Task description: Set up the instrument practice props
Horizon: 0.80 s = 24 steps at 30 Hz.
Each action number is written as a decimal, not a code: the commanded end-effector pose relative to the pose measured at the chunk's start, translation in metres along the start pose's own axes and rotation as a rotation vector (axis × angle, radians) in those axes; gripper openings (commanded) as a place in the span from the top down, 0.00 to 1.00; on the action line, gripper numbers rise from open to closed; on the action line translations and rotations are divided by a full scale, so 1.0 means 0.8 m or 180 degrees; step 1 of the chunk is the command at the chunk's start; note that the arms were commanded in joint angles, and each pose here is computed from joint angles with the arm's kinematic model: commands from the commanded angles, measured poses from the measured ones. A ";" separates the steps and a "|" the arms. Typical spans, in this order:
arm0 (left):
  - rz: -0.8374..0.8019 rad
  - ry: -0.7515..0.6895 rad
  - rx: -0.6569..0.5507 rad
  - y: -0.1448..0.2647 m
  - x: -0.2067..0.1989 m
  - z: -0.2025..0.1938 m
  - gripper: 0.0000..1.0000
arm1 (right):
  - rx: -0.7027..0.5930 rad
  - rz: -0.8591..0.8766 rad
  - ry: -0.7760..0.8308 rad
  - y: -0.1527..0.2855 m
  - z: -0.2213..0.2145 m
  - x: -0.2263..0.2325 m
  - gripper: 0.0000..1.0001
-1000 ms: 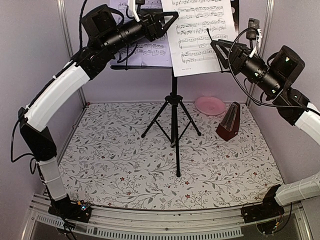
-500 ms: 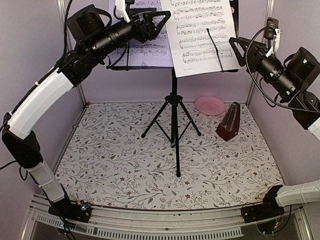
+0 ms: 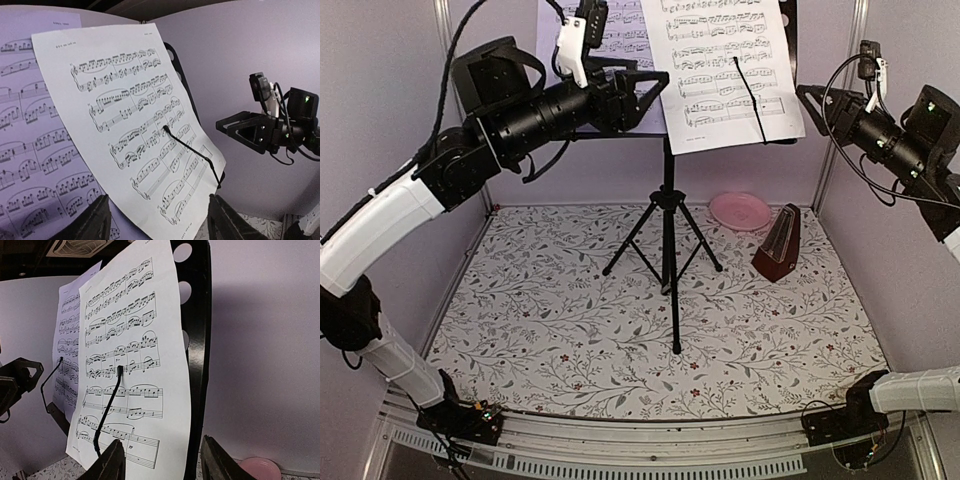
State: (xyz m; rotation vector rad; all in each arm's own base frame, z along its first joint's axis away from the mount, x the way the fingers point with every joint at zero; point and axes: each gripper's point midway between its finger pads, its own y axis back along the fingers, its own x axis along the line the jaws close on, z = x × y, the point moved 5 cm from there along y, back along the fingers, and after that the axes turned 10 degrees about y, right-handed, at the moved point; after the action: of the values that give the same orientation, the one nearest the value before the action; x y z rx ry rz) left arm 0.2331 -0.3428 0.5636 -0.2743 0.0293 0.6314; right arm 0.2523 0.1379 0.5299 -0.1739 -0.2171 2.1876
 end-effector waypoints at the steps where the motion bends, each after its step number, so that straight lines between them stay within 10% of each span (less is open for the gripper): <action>1: 0.0078 0.0181 0.0184 0.011 -0.008 -0.035 0.33 | 0.0124 0.0167 -0.0149 0.000 -0.005 -0.002 0.47; 24: 0.0297 0.0481 0.0440 -0.007 -0.002 -0.087 0.32 | 0.0173 0.0553 -0.0548 -0.019 -0.009 -0.012 0.61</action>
State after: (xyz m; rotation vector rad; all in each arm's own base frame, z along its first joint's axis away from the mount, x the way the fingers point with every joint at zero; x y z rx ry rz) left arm 0.2415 -0.3633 0.4914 -0.1627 0.2234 0.6986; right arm 0.2796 0.1411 0.5073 0.0735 -0.1848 2.3577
